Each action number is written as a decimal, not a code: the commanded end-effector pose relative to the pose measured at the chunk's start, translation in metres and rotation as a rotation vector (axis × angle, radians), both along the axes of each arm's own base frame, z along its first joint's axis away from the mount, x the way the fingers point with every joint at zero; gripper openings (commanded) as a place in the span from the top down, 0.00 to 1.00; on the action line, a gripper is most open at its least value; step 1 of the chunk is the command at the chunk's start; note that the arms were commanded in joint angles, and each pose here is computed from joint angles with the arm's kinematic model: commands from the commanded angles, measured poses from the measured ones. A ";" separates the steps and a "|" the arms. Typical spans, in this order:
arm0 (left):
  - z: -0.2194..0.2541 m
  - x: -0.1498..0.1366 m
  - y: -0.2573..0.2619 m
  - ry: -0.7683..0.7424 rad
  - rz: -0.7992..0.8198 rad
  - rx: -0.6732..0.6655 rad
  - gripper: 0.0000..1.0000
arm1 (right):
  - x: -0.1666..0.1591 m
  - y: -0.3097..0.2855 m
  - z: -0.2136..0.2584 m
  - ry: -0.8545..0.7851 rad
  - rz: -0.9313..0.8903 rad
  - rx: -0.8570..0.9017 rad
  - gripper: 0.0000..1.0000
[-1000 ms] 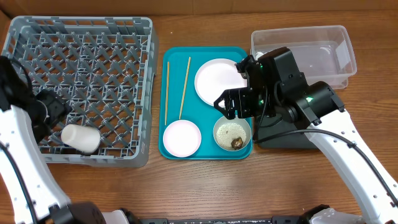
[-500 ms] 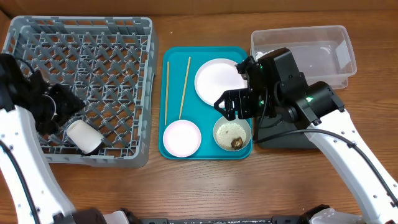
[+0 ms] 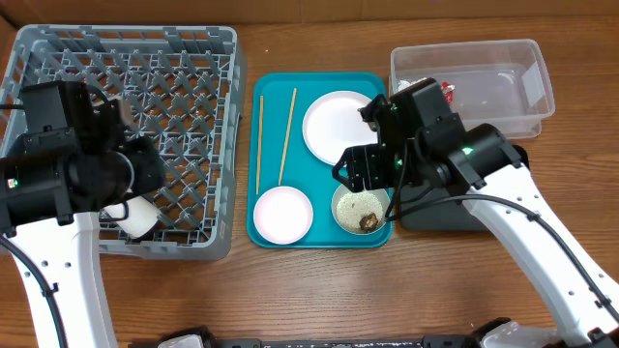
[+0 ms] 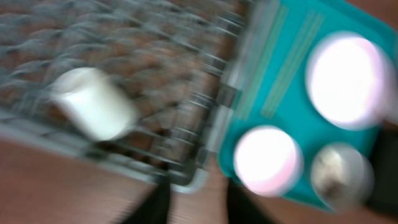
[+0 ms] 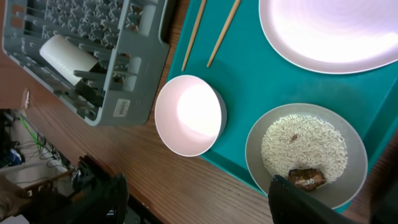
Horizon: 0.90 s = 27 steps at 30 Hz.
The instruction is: Sort waste into correct bins and load items into the dishwasher
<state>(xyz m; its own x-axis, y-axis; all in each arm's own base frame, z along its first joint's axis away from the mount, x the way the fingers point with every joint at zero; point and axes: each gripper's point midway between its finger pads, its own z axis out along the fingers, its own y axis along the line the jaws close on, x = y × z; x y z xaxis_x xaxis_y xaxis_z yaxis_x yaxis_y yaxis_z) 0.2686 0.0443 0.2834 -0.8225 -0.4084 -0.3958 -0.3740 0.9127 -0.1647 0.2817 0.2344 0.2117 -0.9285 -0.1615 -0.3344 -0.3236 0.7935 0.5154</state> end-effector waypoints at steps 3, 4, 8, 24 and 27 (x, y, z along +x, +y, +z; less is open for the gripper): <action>-0.008 0.009 0.067 0.037 0.343 0.213 0.96 | 0.001 0.008 0.006 -0.028 0.015 0.010 0.26; -0.013 0.014 0.071 0.053 0.345 0.221 0.96 | 0.001 0.008 0.006 -0.028 0.015 0.010 0.27; -0.051 0.028 0.090 0.194 0.369 0.255 0.96 | 0.000 0.008 0.005 -0.024 0.015 0.008 0.26; -0.158 0.040 0.125 0.478 0.362 0.060 0.96 | 0.000 0.008 0.005 -0.024 0.015 0.008 0.26; -0.159 0.040 0.118 0.486 0.327 0.027 0.96 | 0.000 0.008 0.005 -0.024 0.015 0.008 0.26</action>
